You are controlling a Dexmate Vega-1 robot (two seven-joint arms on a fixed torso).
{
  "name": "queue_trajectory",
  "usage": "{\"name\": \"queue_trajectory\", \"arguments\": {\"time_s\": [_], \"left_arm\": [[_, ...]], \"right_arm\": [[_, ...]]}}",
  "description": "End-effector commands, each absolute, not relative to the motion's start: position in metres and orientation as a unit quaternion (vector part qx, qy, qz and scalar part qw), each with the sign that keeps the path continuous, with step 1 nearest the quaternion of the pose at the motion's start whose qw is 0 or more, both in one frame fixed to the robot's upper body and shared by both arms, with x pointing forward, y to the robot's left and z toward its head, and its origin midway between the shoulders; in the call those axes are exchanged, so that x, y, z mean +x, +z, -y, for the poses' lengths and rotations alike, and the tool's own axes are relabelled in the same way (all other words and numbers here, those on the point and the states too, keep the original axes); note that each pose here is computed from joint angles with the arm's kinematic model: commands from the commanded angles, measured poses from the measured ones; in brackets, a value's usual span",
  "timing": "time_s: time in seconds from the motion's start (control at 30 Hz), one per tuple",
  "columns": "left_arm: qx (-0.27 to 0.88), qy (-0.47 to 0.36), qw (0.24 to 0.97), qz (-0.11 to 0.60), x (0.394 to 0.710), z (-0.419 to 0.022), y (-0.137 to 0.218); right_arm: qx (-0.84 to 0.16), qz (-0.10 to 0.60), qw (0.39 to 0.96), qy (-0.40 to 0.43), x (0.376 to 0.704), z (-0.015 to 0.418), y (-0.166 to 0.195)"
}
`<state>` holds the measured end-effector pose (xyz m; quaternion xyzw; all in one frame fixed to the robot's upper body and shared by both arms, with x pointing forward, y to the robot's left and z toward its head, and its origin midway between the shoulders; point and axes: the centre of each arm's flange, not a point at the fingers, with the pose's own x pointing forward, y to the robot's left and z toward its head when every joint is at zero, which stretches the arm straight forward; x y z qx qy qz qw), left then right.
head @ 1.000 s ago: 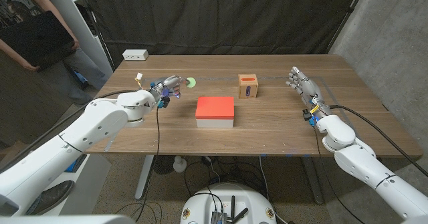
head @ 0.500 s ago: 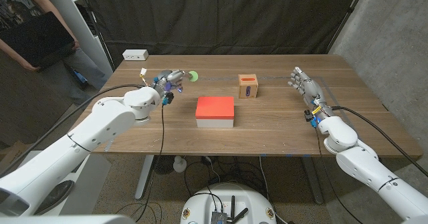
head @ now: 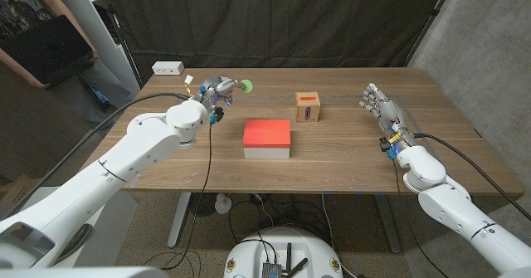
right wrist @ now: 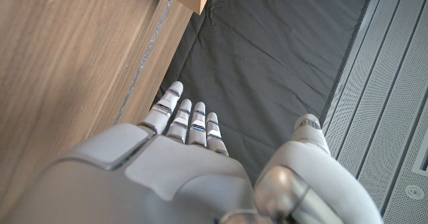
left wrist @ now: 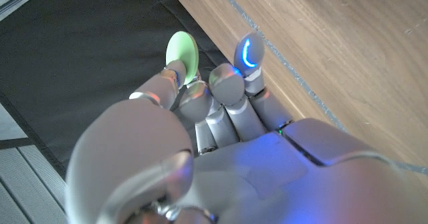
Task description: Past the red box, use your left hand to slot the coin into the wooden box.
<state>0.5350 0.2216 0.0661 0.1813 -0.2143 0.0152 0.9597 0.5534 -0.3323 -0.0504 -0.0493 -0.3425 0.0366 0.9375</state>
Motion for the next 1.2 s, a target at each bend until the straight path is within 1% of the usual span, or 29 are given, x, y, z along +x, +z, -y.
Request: {"name": "queue_trajectory", "arguments": {"time_s": [0.03, 0.23, 0.4, 0.53, 0.87, 1.2], "left_arm": [[0.219, 0.034, 0.936, 0.273, 0.537, -0.202, 0.084], [0.229, 0.016, 0.925, 0.302, 0.543, -0.191, 0.089], [0.247, 0.024, 0.913, 0.324, 0.545, -0.183, 0.093], [0.258, 0.015, 0.906, 0.335, 0.549, -0.178, 0.098], [0.324, 0.060, 0.872, 0.362, 0.545, -0.161, 0.113], [0.372, 0.079, 0.845, 0.377, 0.546, -0.143, 0.125]], "right_arm": [[-0.041, 0.342, 0.938, 0.033, 0.552, 0.338, -0.055], [-0.043, 0.343, 0.938, 0.033, 0.550, 0.341, -0.055], [-0.041, 0.341, 0.939, 0.032, 0.549, 0.342, -0.057], [-0.041, 0.341, 0.939, 0.031, 0.548, 0.343, -0.059], [-0.042, 0.342, 0.938, 0.030, 0.546, 0.346, -0.060], [-0.042, 0.339, 0.940, 0.030, 0.546, 0.347, -0.062]]}}
